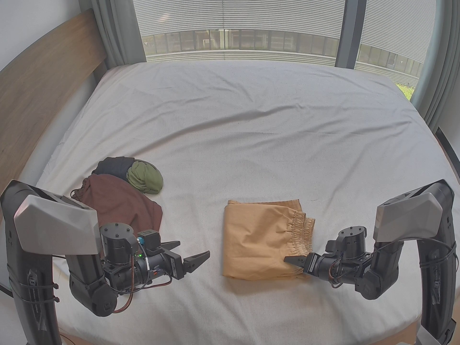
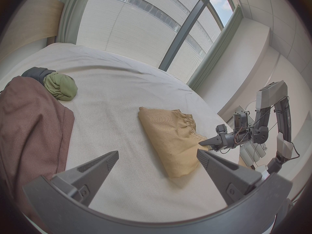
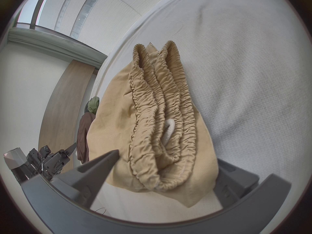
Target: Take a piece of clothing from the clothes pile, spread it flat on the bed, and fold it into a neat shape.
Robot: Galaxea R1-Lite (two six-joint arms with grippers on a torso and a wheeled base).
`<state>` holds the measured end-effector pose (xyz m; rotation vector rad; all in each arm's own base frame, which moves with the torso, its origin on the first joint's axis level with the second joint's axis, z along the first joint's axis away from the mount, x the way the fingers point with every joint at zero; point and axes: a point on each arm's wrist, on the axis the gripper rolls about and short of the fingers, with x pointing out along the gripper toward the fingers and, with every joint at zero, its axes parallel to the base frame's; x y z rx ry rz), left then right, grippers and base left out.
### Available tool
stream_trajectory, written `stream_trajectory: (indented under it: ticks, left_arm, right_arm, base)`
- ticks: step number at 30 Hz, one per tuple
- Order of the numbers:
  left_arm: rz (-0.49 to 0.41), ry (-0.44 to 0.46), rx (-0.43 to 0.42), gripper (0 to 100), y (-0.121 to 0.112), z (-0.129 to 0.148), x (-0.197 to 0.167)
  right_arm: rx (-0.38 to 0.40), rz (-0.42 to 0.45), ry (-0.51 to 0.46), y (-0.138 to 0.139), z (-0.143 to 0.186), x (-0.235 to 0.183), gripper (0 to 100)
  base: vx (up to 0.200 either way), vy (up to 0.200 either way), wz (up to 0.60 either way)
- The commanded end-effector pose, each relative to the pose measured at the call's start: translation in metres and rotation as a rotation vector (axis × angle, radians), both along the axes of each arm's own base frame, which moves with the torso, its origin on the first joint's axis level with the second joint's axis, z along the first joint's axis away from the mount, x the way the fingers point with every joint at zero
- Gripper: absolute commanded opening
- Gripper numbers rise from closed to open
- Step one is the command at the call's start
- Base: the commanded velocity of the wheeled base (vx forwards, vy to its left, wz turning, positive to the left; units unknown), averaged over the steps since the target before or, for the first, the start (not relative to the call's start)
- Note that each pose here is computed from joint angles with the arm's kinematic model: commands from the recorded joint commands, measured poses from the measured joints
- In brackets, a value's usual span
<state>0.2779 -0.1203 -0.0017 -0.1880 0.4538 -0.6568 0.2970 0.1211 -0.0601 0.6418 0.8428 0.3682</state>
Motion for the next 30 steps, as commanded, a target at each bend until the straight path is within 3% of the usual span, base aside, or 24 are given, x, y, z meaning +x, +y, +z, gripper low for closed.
stream_trajectory:
  ticks: [1,11,16,30]
  left_arm:
    - [0.003,-0.001,0.000,100,0.000,0.000,0.000]
    - [0.006,-0.002,0.000,100,0.001,0.000,0.001]
    - [0.012,-0.004,-0.003,100,0.002,0.001,0.002]
    - [0.030,0.001,0.003,100,0.009,0.004,-0.002]
  right_arm:
    - [0.001,0.001,-0.005,0.000,0.000,0.000,0]
    - [0.007,-0.002,-0.024,0.001,0.000,0.002,0]
    - [0.045,0.008,-0.115,0.003,0.010,0.005,0]
    - [0.158,0.167,-0.283,0.014,0.059,-0.006,0]
  base:
    - [0.000,0.000,0.00]
    - [0.000,0.000,0.00]
    - [0.000,0.000,0.00]
    - [0.000,0.000,0.00]
